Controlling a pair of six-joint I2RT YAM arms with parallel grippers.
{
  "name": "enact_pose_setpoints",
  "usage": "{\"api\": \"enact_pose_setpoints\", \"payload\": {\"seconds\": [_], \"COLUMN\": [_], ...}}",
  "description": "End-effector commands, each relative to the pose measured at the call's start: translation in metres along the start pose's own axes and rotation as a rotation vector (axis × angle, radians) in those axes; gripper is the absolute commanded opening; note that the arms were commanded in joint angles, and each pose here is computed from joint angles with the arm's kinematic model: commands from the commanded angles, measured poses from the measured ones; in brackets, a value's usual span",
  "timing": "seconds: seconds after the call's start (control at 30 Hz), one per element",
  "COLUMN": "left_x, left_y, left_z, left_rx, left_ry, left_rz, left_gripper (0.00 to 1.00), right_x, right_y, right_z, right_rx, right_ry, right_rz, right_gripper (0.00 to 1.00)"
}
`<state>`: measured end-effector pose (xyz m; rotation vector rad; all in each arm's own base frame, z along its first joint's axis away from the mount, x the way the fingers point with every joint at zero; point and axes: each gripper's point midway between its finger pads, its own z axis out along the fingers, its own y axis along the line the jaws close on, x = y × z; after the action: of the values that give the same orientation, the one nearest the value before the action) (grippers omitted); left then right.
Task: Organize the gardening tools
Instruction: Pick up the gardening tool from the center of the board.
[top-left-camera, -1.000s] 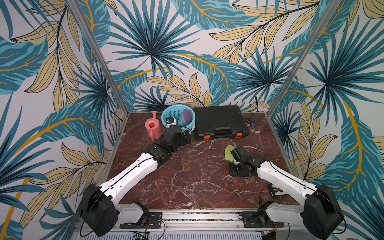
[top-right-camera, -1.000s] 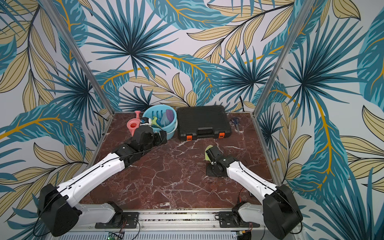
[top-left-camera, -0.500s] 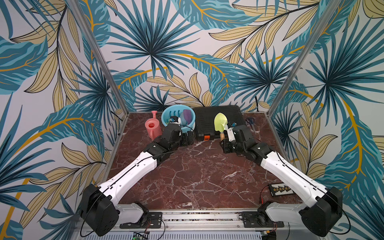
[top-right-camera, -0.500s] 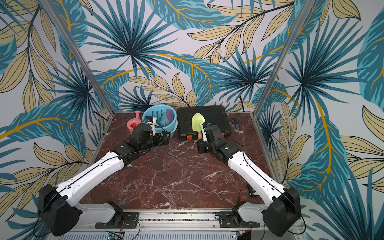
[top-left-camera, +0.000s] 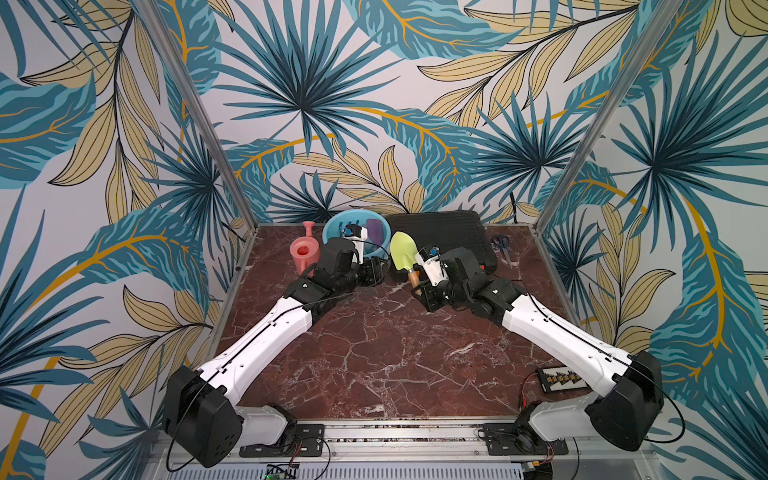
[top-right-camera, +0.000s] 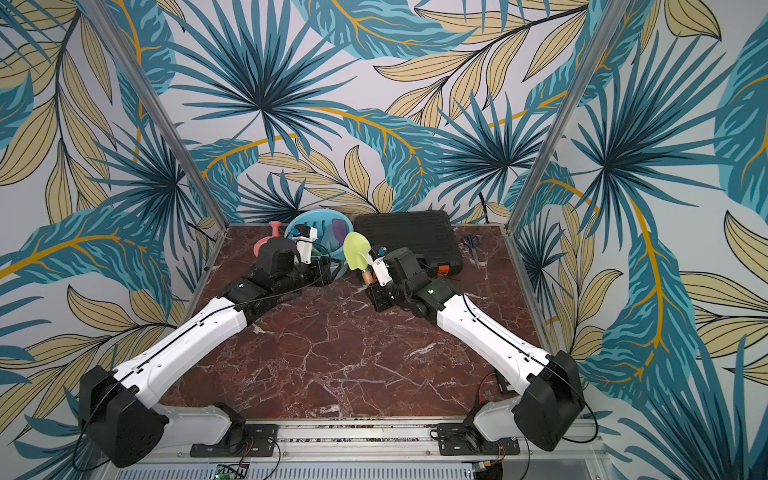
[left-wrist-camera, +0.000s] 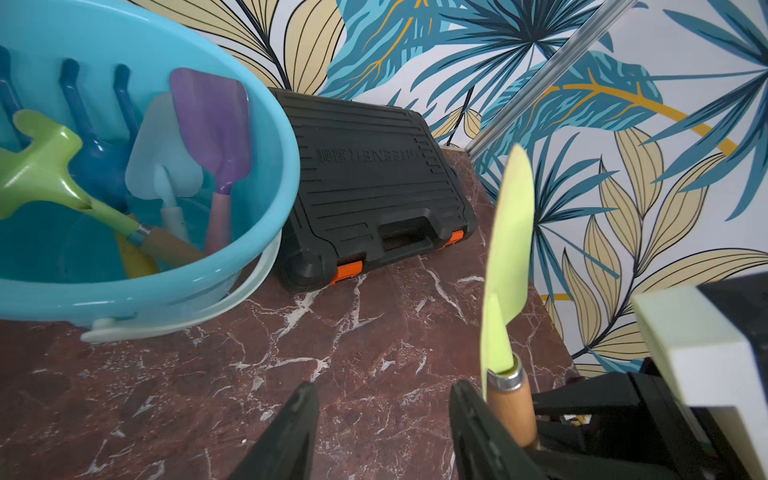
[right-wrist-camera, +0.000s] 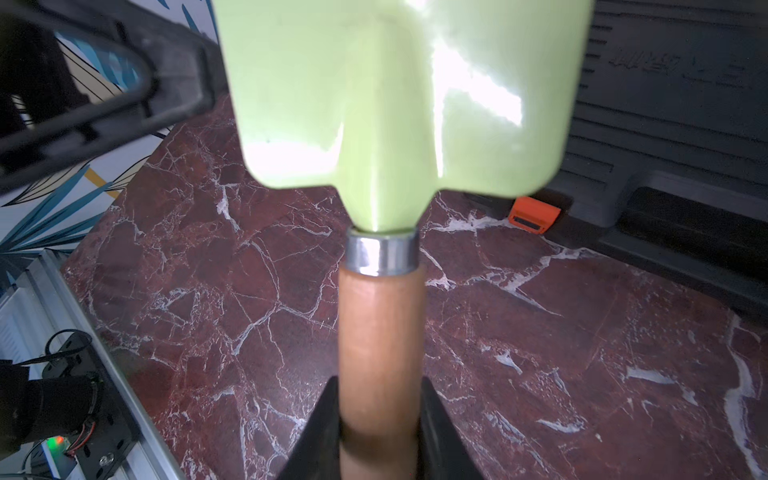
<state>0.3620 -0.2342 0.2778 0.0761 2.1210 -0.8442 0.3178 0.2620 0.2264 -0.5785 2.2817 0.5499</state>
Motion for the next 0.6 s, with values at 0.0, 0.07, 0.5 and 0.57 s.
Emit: {"api": "enact_pose_setpoints", "payload": {"seconds": [0.0, 0.07, 0.5, 0.57], "left_x": [-0.017, -0.018, -0.030, -0.030], "left_y": [-0.023, -0.027, -0.030, -0.033], "left_z": [-0.001, -0.001, -0.013, -0.013], "left_rx": [0.137, 0.172, 0.231, 0.248], "left_ry": [-0.011, 0.004, -0.053, -0.046], "left_rz": [-0.006, -0.009, -0.036, -0.035], "left_gripper": [0.51, 0.49, 0.44, 0.44], "right_x": [-0.008, -0.005, 0.000, 0.001], "right_y": [0.010, 0.009, 0.004, 0.007], "right_z": [-0.004, -0.003, 0.006, 0.006], "right_rx": [-0.030, -0.026, 0.001, -0.012], "right_ry": [-0.012, -0.001, 0.023, 0.029], "right_rz": [-0.041, -0.037, 0.015, 0.008], "right_gripper": [0.01, 0.01, 0.01, 0.01]}}
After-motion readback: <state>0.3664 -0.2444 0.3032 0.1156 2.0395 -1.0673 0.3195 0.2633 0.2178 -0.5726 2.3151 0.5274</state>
